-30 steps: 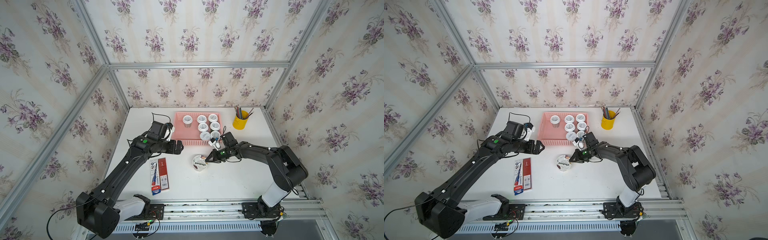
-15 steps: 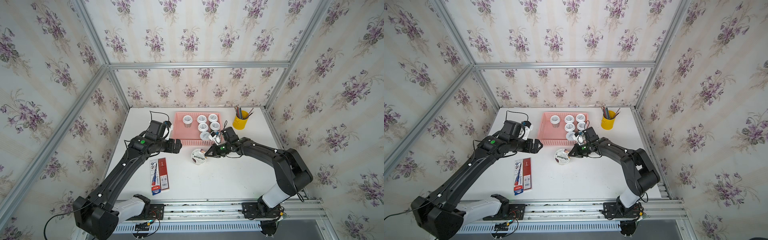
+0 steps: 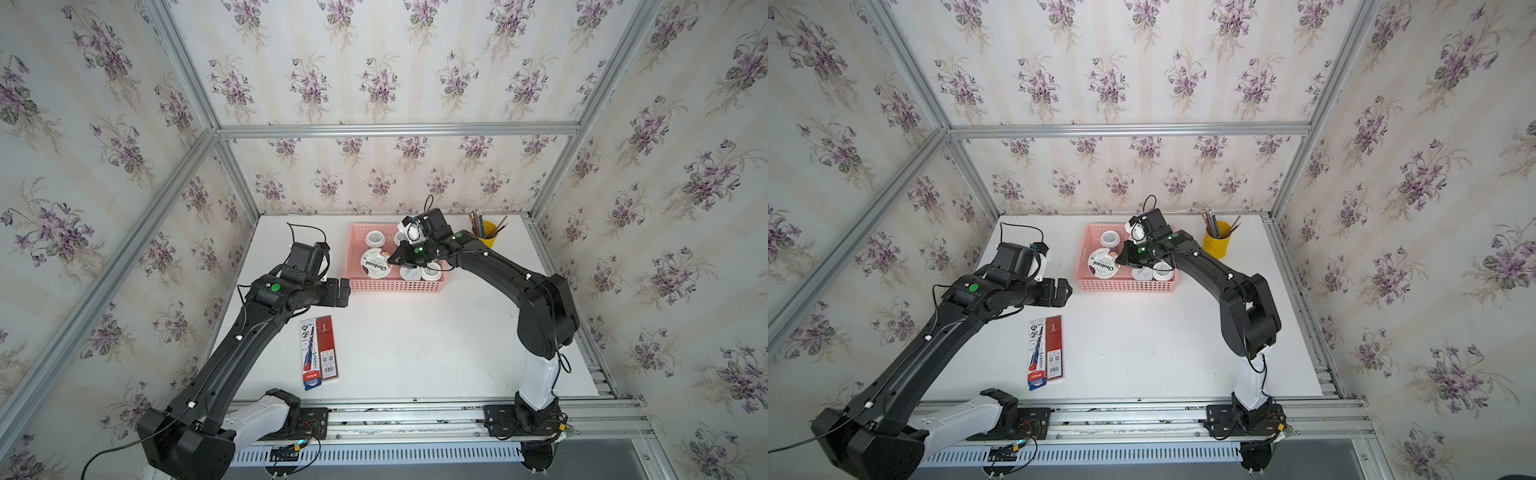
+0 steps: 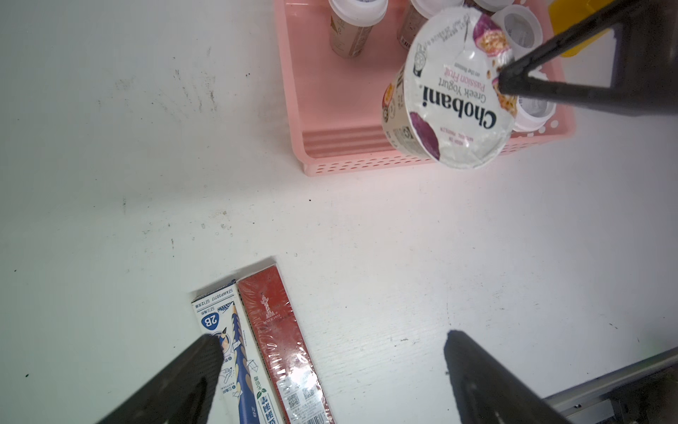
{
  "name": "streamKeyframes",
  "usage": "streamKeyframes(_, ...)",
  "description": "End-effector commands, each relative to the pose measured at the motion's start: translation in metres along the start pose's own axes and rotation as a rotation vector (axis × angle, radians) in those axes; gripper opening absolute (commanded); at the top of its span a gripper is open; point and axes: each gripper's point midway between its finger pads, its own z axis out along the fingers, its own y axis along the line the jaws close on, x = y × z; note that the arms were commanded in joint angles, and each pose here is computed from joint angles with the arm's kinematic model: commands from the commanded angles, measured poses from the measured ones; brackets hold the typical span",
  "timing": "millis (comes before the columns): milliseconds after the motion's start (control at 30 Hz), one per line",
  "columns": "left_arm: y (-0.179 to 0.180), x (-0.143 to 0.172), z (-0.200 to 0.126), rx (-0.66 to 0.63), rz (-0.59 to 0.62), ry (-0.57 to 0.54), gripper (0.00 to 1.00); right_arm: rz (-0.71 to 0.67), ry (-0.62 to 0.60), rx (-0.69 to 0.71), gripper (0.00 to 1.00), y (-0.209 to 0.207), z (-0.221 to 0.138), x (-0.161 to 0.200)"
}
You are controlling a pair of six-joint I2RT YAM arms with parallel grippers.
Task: Put the yogurt in the basket
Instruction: Place the yogurt in the basket.
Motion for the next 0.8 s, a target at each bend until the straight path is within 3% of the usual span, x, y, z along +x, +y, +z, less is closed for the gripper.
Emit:
streamKeyframes(0, 0.005, 0.001, 0.0, -0.023, 0.007, 0.001, 0.99, 0.036, -0.001, 0.07, 0.06, -0.013, 0.015, -0.013)
streamKeyframes(267, 0.007, 0.0, 0.004, -0.011, -0.005, 0.009, 0.99, 0.025, 0.035, 0.152, 0.06, -0.031, 0.052, -0.027)
streamKeyframes(767, 0.008, 0.001, 0.007, 0.004, -0.02, 0.018, 0.99, 0.008, 0.057, 0.255, 0.06, -0.063, 0.076, -0.02)
